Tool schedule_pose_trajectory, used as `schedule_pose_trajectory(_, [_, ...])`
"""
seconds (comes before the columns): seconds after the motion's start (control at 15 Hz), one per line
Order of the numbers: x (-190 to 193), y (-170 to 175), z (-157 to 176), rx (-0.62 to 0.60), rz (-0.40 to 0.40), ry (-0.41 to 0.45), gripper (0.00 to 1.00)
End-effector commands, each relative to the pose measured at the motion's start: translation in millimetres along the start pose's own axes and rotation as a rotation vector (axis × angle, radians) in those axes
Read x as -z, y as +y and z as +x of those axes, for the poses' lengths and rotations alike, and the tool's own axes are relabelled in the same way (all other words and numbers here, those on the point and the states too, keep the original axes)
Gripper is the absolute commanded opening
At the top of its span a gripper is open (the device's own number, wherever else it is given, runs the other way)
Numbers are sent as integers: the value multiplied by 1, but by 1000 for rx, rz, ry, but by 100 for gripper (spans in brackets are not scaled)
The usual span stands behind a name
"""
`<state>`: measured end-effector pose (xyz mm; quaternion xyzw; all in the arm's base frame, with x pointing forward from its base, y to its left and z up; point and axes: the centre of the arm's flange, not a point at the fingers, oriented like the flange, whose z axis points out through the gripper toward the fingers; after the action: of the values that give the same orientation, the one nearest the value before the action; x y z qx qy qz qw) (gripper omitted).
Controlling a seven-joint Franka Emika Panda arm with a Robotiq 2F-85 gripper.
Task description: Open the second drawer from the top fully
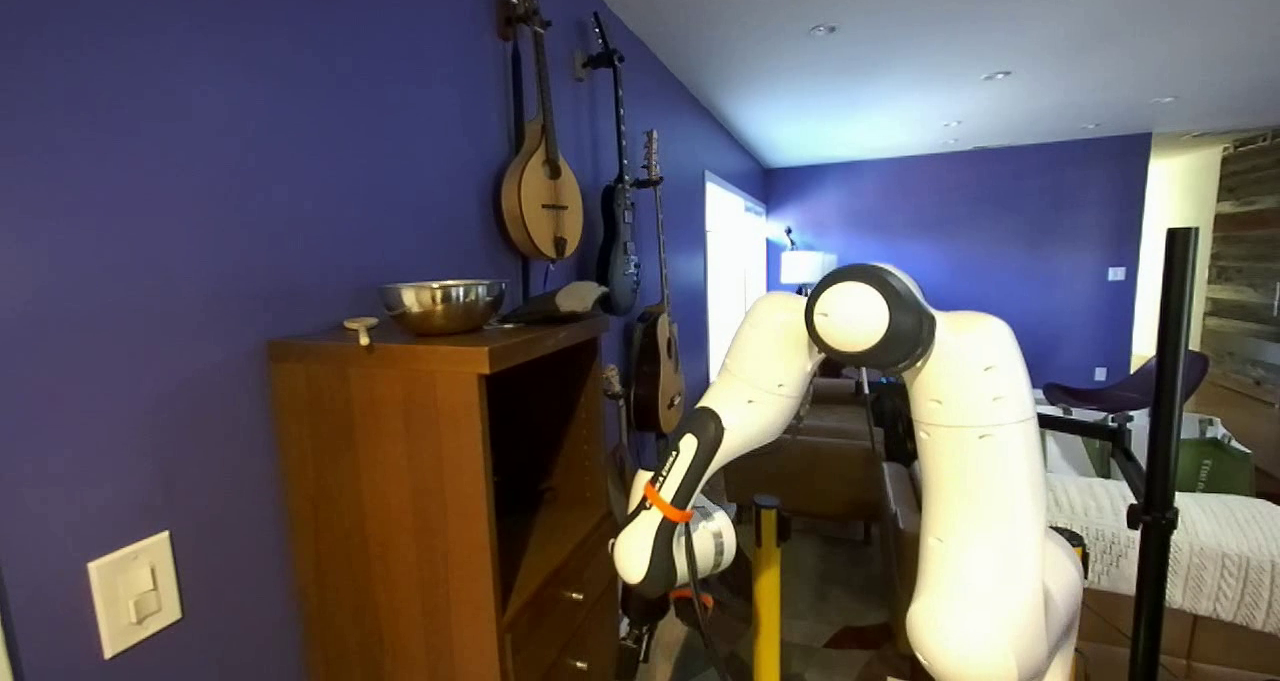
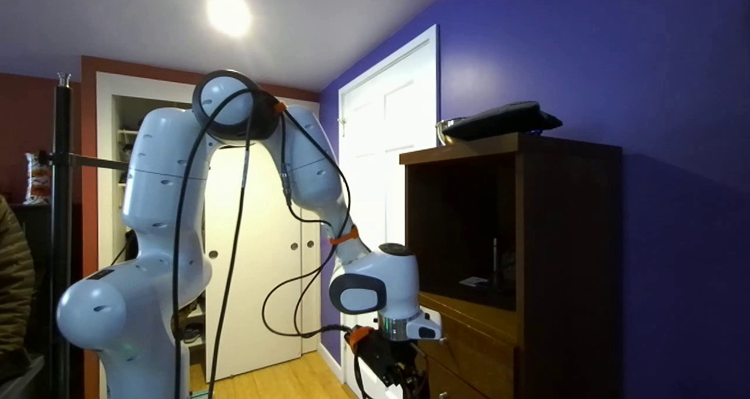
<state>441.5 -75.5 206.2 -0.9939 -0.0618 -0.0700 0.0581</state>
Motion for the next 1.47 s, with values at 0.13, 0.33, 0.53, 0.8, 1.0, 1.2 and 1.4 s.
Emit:
schedule_pose_trajectory(0.13, [-13,3,25,25,-23,79,100])
schedule_pose_trajectory(0.33, [-17,17,30,-19,-53,155,100])
schedule_pose_trajectory(0.53, [-36,20,36,-19,-32,137,100])
schedule_pose_trajectory(0.8, [-53,23,43,-40,-26,172,88])
schedule_pose_trajectory(1.0, [-54,27,51,-47,-34,224,83])
schedule_pose_trajectory(1.2, [-54,27,59,-56,-32,267,68])
schedule_pose_trajectory(1.4, [-53,25,57,-62,-36,296,36])
